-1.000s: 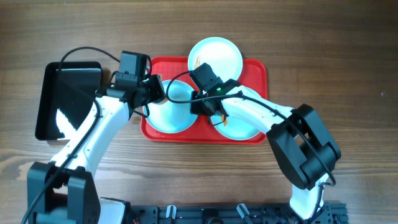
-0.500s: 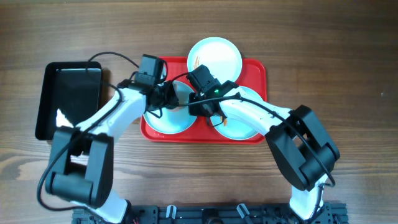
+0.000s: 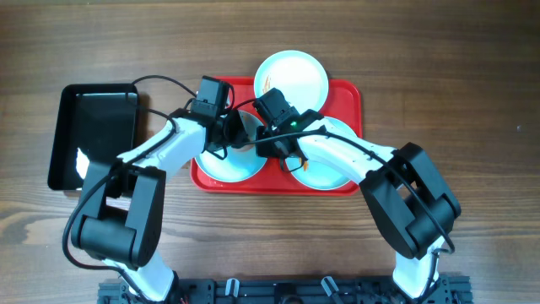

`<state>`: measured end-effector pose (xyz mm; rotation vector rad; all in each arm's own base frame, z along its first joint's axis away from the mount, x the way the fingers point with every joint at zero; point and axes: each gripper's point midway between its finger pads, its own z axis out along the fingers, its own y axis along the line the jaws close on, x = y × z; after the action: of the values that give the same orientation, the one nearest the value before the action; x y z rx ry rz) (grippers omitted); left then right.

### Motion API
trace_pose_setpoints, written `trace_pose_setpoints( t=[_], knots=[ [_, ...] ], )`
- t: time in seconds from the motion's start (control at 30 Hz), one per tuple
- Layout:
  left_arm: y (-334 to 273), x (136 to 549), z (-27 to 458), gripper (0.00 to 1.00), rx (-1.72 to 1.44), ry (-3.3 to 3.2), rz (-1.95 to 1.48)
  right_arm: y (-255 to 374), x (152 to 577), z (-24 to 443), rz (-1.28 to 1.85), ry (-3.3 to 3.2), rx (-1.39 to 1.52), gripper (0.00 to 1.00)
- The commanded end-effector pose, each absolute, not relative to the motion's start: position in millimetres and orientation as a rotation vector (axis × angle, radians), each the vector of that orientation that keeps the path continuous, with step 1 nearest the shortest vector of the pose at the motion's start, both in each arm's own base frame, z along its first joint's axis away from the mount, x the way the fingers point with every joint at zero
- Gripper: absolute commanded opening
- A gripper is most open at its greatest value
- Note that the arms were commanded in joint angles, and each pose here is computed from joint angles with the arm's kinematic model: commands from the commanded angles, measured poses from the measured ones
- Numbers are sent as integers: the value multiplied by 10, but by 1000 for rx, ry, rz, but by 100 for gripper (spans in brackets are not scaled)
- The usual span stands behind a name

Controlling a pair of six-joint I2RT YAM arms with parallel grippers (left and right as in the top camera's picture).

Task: Clean dirty plates on tray and stack at the side
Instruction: 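Scrub the lower-left plate with the sponge in the left gripper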

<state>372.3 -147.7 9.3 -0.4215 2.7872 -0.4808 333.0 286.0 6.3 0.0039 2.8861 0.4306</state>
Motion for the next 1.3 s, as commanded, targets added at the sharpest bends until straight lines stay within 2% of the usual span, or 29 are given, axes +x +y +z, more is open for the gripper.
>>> trace_pose_setpoints(
  t=[0.0, 0.17, 0.47, 0.87, 1.27],
  knots=[
    [-1174, 3741, -52, 4, -490, 2774, -237, 2952, 3265, -5, 432, 2903, -65, 4],
    [-858, 3775, -61, 4, -557, 2739, -80, 2948, 3258, -8, 429, 2906, -65, 4],
    [-470, 3704, -106, 4, -699, 2763, -31, 2955, 3250, -11, 429, 2906, -69, 4],
    [-835, 3371, -108, 4, -718, 2946, -336, 2963, 3260, -6, 434, 2901, -64, 4],
    [-781, 3116, 289, 4, -726, 2967, -313, 2964, 3263, -6, 436, 2901, -52, 4]
  ],
)
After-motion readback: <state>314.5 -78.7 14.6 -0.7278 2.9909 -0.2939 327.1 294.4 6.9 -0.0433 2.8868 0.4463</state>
